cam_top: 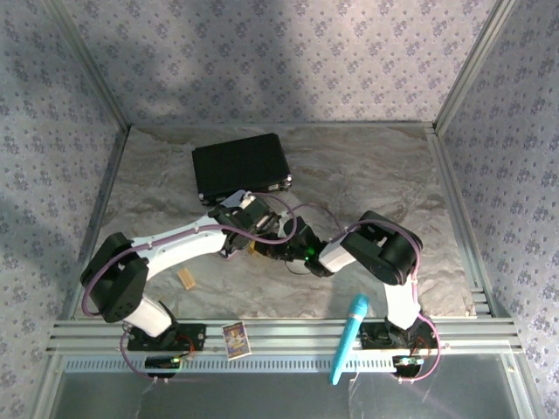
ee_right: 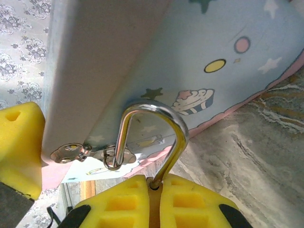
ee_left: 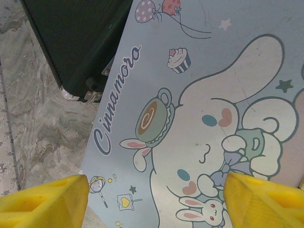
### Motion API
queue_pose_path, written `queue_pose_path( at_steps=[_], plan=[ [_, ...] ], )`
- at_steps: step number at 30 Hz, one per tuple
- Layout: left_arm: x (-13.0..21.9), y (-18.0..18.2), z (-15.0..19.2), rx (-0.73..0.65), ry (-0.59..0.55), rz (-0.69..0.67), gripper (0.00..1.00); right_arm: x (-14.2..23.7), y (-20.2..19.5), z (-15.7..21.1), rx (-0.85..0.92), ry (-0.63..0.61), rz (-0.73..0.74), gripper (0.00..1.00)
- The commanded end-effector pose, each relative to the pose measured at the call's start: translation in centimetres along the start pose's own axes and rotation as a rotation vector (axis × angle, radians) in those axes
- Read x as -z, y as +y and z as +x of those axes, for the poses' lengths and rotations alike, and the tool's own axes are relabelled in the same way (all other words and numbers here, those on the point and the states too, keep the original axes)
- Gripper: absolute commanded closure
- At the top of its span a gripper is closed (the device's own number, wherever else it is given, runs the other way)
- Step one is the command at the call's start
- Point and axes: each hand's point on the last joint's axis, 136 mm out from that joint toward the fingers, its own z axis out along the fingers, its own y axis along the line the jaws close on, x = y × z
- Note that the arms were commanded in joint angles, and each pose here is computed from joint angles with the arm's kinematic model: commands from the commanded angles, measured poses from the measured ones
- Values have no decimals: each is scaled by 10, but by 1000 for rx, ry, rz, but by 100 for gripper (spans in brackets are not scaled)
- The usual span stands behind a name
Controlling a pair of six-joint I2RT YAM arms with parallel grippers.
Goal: Unlock a padlock with a key
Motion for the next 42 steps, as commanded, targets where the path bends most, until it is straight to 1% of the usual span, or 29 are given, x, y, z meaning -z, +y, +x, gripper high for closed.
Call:
queue_pose_path(
  at_steps=[1,3,7,10,14,16,17,18,19,21,22,24,25,27,30,31,34,35,38,40,42],
  plan=[
    [-20,-20,53,-159,169,37,24,10,-48,12,-112,18,92,100],
    [-17,-22,51,-173,147,34,24,10,-51,7,-155,-2,70,100],
    [-14,-29,50,-202,133,43,24,-3,-32,4,-189,-6,7,100],
    [-15,-27,52,-221,135,29,24,0,-32,-2,-208,-38,34,100],
    [-14,-28,55,-245,135,26,24,14,-50,-16,-305,-66,41,100],
    [-14,-27,56,-253,132,16,24,16,-60,-15,-310,-53,72,100],
    [-14,-30,51,-248,109,18,24,17,-67,-14,-323,-52,94,100],
    [-15,-31,51,-254,107,14,24,17,-69,-14,-331,-57,90,100],
    [-15,-31,52,-259,109,10,24,15,-66,-15,-329,-58,65,100],
    [-15,-31,52,-266,108,2,24,11,-63,-11,-326,-43,65,100],
    [-15,-31,52,-273,106,-4,24,11,-64,-10,-337,-45,78,100],
    [-14,-34,53,-291,97,-4,24,11,-63,-15,-377,-65,58,100],
    [-13,-34,51,-290,90,-2,24,10,-57,-18,-389,-72,27,100],
    [-10,-34,45,-270,76,4,23,6,-48,-17,-391,-53,15,100],
    [4,-32,24,-220,39,46,21,3,-40,-7,-371,-31,31,100],
    [11,-30,11,-188,9,63,19,4,-40,-5,-374,-33,35,100],
    [33,-22,-6,-167,-14,111,9,6,-55,3,-383,-34,79,100],
    [39,-20,-10,-164,-23,126,7,7,-58,6,-383,-32,85,100],
    [51,-13,-5,-169,-12,149,8,9,-65,12,-383,-30,106,100],
    [54,-13,10,-188,33,165,12,10,-67,15,-380,-25,109,100],
    [50,-12,28,-222,98,153,15,9,-67,15,-373,-19,108,100]
  ],
)
